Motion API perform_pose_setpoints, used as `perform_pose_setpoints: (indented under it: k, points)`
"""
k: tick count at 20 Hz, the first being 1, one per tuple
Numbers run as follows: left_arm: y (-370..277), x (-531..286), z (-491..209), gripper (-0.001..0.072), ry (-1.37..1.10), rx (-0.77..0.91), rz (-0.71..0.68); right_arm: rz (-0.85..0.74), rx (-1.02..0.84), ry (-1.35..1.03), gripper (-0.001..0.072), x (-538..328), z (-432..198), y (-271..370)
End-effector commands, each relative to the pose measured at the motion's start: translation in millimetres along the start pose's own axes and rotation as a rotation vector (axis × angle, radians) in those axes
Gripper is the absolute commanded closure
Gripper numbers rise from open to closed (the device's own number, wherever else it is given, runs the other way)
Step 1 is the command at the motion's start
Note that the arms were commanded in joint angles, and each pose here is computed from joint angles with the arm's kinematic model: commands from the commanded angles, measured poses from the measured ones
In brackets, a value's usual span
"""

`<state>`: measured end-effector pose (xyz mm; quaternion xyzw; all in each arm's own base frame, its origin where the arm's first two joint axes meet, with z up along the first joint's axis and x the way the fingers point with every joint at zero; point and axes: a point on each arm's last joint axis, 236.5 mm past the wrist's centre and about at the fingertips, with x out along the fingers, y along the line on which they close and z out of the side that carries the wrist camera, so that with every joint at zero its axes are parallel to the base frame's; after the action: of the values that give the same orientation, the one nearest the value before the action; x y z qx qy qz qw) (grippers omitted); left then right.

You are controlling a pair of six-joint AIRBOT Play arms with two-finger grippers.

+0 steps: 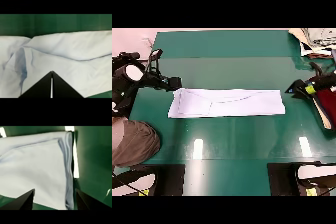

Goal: Fold the shirts.

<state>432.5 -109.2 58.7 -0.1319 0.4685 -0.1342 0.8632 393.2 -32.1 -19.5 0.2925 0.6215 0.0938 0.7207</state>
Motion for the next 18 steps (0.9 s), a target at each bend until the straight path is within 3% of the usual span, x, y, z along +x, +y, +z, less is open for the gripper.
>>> perform_pose_setpoints:
  k: [1,5,9,10,12,18]
  points:
    - [-27.7,-4.1,13.3,0.0677,-0.042,-0.077,-0.111,0.151,0.148,0.013,0.0119,5.1,-21.0,-27.5]
    - [-72.1,13.3,9.1,0.0678,-0.050,-0.044,-0.183,0.284,0.233,0.079,0.0124,51.5,-41.8,-30.5]
    - [-117.1,67.2,-36.8,0.0678,0.106,0.012,-0.230,0.337,0.178,0.074,0.0187,83.3,-33.4,3.1]
    - [-128.7,79.5,-44.3,0.0678,0.135,0.028,-0.242,0.347,0.152,0.056,0.0334,86.9,-28.7,12.7]
    - [-153.2,103.7,-56.2,0.0678,0.181,0.069,-0.263,0.349,0.090,0.033,0.0699,90.4,-24.9,28.6]
    - [-201.0,155.2,-79.2,0.0678,0.274,0.142,-0.306,0.376,-0.145,-0.105,0.0696,5.5,1.1,90.5]
